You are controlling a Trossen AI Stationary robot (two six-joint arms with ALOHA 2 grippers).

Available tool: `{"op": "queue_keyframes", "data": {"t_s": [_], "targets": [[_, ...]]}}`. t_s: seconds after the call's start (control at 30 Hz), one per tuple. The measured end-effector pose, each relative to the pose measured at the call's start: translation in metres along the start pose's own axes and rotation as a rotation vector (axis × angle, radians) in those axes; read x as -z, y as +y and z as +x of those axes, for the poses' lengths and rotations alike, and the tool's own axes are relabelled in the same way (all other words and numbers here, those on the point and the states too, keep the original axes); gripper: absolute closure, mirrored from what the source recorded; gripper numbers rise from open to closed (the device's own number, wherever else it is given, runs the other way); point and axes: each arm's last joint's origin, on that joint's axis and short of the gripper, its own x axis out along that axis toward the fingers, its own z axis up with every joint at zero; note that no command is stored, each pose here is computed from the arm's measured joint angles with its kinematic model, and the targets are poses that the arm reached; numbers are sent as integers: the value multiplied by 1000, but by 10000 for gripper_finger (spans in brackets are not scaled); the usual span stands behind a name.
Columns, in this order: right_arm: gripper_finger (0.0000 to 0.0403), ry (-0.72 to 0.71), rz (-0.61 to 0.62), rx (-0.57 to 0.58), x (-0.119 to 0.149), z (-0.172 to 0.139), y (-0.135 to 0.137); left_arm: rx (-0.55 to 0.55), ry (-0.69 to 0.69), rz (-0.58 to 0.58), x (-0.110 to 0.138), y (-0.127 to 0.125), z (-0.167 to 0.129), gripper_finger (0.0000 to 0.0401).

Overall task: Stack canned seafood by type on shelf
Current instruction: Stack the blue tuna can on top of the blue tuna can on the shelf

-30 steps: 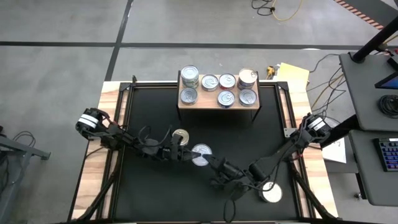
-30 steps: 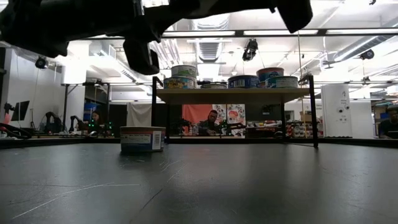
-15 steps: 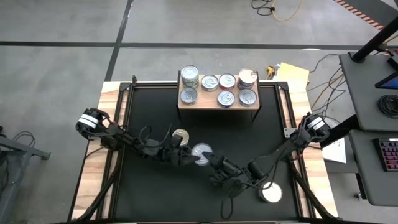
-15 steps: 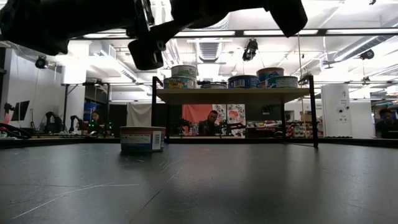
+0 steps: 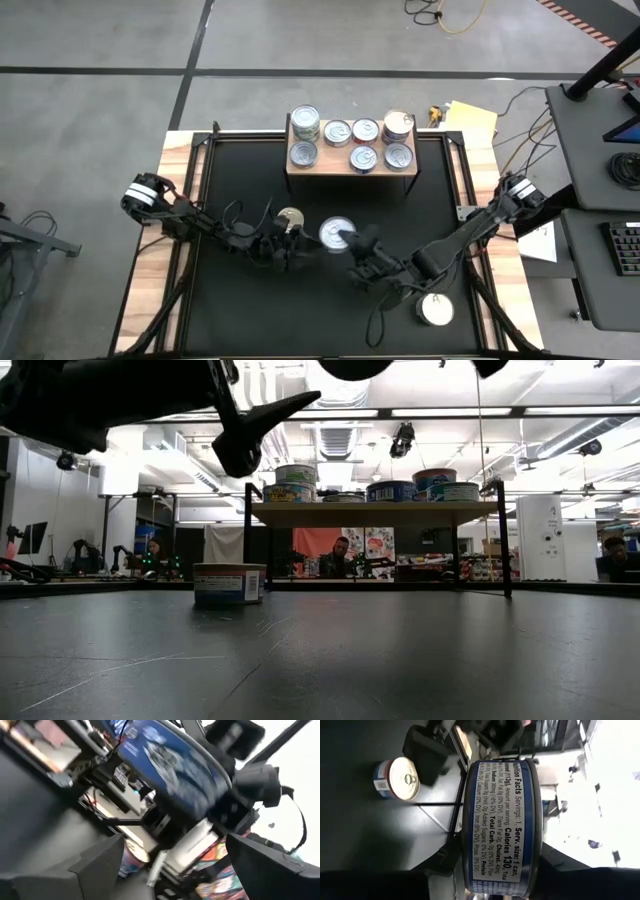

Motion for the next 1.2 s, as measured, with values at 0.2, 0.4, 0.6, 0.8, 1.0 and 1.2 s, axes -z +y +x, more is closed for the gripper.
{"op": "queue_keyframes", "data": {"t_s": [0.2,0.4,0.6,0.8,1.0,1.2], "targets": [[276,5,167,-58,26,-16,-23,-8,29,276,1,1,-2,88],[276,41,333,-100,57,-26,-47,2,29,509,-5,-5,-3,116],[276,111,428,-110,84,-20,-53,-119,120,611,-15,-11,-10,147],[276,189,408,-101,100,-2,-45,-232,255,658,-29,-19,-27,172],[276,292,316,-102,115,24,-36,-340,294,694,-39,-22,-40,190],[276,375,258,-102,127,45,-35,-447,274,869,-47,-23,-46,215]]}}
